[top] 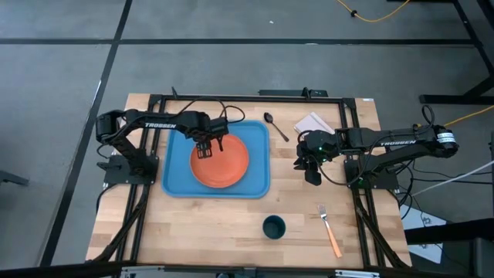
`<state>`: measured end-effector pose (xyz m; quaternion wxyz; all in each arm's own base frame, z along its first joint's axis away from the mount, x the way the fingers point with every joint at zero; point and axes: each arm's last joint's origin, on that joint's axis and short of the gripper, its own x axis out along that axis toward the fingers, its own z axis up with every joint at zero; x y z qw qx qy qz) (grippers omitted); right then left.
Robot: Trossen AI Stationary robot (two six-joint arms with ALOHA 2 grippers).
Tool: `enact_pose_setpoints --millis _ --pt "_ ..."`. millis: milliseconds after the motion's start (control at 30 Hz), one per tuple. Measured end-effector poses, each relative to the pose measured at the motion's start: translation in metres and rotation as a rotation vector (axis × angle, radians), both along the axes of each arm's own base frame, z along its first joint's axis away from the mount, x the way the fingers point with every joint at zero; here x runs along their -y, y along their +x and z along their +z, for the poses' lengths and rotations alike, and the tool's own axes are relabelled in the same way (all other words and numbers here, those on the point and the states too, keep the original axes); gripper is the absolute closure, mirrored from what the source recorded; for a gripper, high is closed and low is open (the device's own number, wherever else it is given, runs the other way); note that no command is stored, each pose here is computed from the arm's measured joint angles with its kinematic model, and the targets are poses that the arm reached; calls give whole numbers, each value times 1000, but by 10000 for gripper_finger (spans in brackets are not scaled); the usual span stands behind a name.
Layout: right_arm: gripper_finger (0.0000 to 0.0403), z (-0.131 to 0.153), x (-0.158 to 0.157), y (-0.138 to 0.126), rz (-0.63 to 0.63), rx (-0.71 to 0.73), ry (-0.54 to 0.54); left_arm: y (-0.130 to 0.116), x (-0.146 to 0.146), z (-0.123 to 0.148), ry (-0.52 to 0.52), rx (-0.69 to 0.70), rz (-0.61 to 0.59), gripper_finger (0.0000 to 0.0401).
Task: Pick and place plate/cup/fork/spoon on tray
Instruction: Put the black spoon on the blue serving tray at the right of the orange plate
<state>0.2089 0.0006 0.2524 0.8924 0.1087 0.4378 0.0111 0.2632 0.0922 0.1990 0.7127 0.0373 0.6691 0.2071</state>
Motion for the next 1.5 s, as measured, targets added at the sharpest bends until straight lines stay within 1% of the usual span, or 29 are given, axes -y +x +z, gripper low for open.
enact_pose_setpoints --millis 367,533,633,733,967,1100,1167,1267,1300,1400,1500 --pt "317 0 0 1 -8 7 6 0 0 0 2 1 1 193" --pt "317 4 0 5 -95 56 79 0 0 0 2 2 1 193" --pt "317 5 0 6 -122 67 103 0 0 0 3 5 2 193" --pt "317 5 0 6 -111 61 93 1 -1 0 5 11 1 193" --pt "317 5 0 6 1 78 -4 4 -1 1 13 38 1 193" --pt "317 5 0 6 20 80 -19 5 -2 1 19 58 3 193" --pt "317 5 0 6 17 78 -16 7 -2 1 20 95 42 193" --pt "317 5 0 6 16 78 -16 9 -3 2 11 170 184 193" --pt "317 5 0 6 15 77 -15 9 -3 2 7 178 205 193" --pt "317 5 0 6 17 78 -16 9 -3 2 16 176 202 193" --pt "317 5 1 6 15 81 -18 13 -2 4 88 197 190 193"
